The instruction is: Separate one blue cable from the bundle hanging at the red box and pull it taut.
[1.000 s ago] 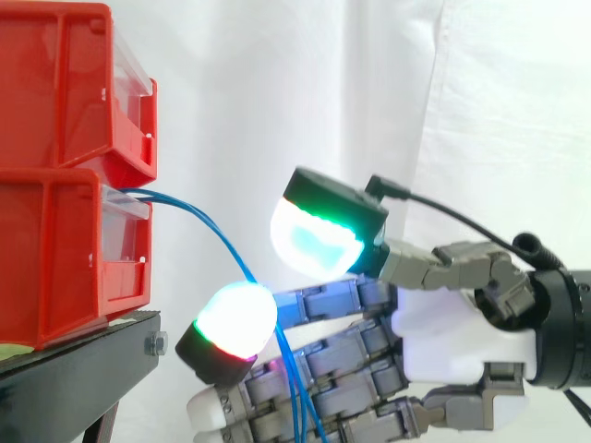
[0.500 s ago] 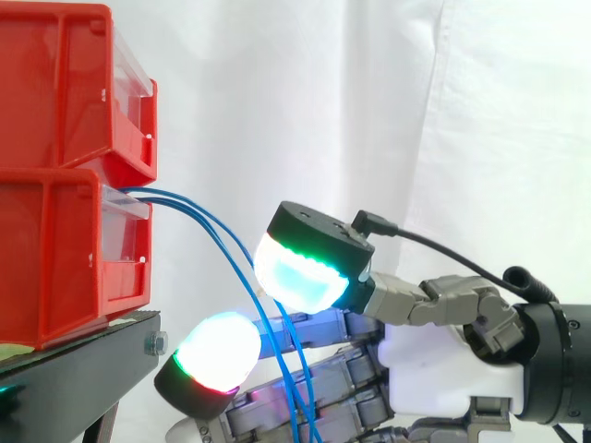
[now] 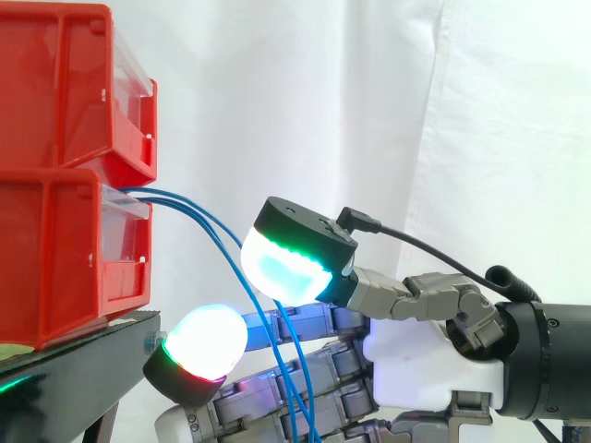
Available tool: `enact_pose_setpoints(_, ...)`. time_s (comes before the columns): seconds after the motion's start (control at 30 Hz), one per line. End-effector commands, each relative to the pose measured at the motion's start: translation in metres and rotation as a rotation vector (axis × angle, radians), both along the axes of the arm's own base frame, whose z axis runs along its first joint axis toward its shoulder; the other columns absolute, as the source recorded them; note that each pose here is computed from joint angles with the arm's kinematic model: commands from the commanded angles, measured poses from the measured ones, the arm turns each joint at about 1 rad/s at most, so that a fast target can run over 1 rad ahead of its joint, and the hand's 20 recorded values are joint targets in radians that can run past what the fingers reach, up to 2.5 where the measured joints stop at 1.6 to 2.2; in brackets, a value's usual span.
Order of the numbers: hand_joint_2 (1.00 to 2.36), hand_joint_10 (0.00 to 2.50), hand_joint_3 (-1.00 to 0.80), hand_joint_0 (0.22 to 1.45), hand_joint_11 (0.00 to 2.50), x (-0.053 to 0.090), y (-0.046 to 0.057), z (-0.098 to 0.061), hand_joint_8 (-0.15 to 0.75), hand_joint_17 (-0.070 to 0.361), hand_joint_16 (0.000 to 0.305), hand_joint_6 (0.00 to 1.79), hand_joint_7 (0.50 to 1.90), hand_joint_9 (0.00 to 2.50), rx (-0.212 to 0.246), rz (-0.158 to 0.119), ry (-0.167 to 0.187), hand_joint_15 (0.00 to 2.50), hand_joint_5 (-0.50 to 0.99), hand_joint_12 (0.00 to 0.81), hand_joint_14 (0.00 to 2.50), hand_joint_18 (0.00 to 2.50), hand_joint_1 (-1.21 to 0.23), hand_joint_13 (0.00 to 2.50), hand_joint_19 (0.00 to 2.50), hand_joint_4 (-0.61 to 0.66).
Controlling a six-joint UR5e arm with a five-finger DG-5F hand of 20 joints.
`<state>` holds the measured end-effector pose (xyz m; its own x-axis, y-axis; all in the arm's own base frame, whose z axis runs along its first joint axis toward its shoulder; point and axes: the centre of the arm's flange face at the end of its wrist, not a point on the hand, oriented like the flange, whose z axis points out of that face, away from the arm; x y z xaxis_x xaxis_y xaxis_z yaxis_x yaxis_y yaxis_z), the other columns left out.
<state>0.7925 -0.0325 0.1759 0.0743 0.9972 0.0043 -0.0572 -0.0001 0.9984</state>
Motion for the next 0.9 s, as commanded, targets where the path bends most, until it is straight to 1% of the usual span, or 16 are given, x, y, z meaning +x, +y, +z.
enact_pose_setpoints(0.0,1.0,0.0,-0.5,0.56,0.13,-0.002,-0.01,0.0,0.329,0.058,0.026,0.5,1.11,0.55,-0.001,-0.007,0.011,0.05,-0.15,0.271,0.0,0.33,-0.61,0.46,0.0,0.29)
enact_pose_setpoints(0.03,1.0,0.0,-0.5,0.56,0.13,-0.002,-0.012,-0.001,0.331,0.059,0.026,0.5,1.11,0.55,0.0,-0.007,0.014,0.05,-0.15,0.274,0.0,0.33,-0.63,0.46,0.0,0.29)
enact_pose_setpoints(0.07,1.0,0.0,-0.5,0.54,0.14,-0.003,-0.017,-0.001,0.333,0.06,0.027,0.5,1.11,0.55,0.001,-0.001,0.017,0.05,-0.15,0.279,0.0,0.33,-0.66,0.46,0.0,0.29)
enact_pose_setpoints(0.1,1.0,0.0,-0.5,0.51,0.15,-0.003,-0.018,-0.001,0.342,0.065,0.029,0.5,1.11,0.55,0.0,0.004,0.018,0.05,-0.15,0.29,0.0,0.34,-0.69,0.47,0.0,0.31)
enact_pose_setpoints(0.23,1.0,0.0,-0.5,0.45,0.17,-0.004,-0.027,-0.001,0.36,0.077,0.034,0.5,1.12,0.55,-0.002,0.024,0.022,0.06,-0.16,0.318,0.0,0.37,-0.75,0.48,0.0,0.32)
enact_pose_setpoints(0.27,1.0,0.0,-0.5,0.44,0.17,-0.004,-0.029,-0.001,0.358,0.078,0.035,0.5,1.12,0.54,-0.003,0.024,0.022,0.06,-0.16,0.321,0.0,0.37,-0.75,0.49,0.0,0.32)
enact_pose_setpoints(0.3,1.0,0.0,-0.5,0.44,0.16,-0.004,-0.034,0.0,0.358,0.08,0.035,0.5,1.12,0.54,-0.005,0.021,0.021,0.06,-0.16,0.325,0.0,0.38,-0.76,0.48,0.0,0.32)
enact_pose_setpoints(0.37,1.0,0.0,-0.5,0.44,0.18,-0.005,-0.036,0.003,0.359,0.082,0.036,0.5,1.12,0.54,-0.012,0.017,0.017,0.06,-0.16,0.33,0.0,0.38,-0.78,0.49,0.0,0.33)
enact_pose_setpoints(0.43,1.0,0.0,-0.5,0.44,0.19,-0.005,-0.036,0.005,0.359,0.082,0.036,0.5,1.13,0.54,-0.013,0.017,0.016,0.06,-0.16,0.329,0.0,0.38,-0.79,0.49,0.0,0.32)
enact_pose_setpoints(0.6,1.0,0.01,-0.5,0.52,0.19,-0.005,-0.035,0.011,0.331,0.069,0.031,0.5,1.17,0.53,-0.026,0.018,0.009,0.07,-0.16,0.305,0.0,0.37,-0.8,0.49,0.0,0.28)
enact_pose_setpoints(0.67,1.0,0.01,-0.5,0.55,0.19,-0.005,-0.036,0.012,0.325,0.067,0.03,0.5,1.18,0.53,-0.028,0.016,0.006,0.07,-0.15,0.3,0.0,0.37,-0.81,0.49,0.0,0.27)
enact_pose_setpoints(0.73,1.0,0.01,-0.5,0.56,0.18,-0.004,-0.033,0.012,0.325,0.066,0.029,0.5,1.18,0.54,-0.026,0.019,0.006,0.07,-0.15,0.299,0.0,0.37,-0.82,0.5,0.0,0.26)
enact_pose_setpoints(0.8,1.0,0.01,-0.5,0.56,0.19,-0.004,-0.033,0.012,0.322,0.065,0.029,0.5,1.19,0.54,-0.026,0.018,0.006,0.08,-0.15,0.297,0.0,0.37,-0.82,0.5,0.0,0.26)
enact_pose_setpoints(0.87,1.0,0.01,-0.5,0.57,0.19,-0.004,-0.031,0.011,0.322,0.065,0.029,0.5,1.19,0.54,-0.026,0.019,0.009,0.08,-0.15,0.297,0.0,0.38,-0.83,0.51,0.0,0.26)
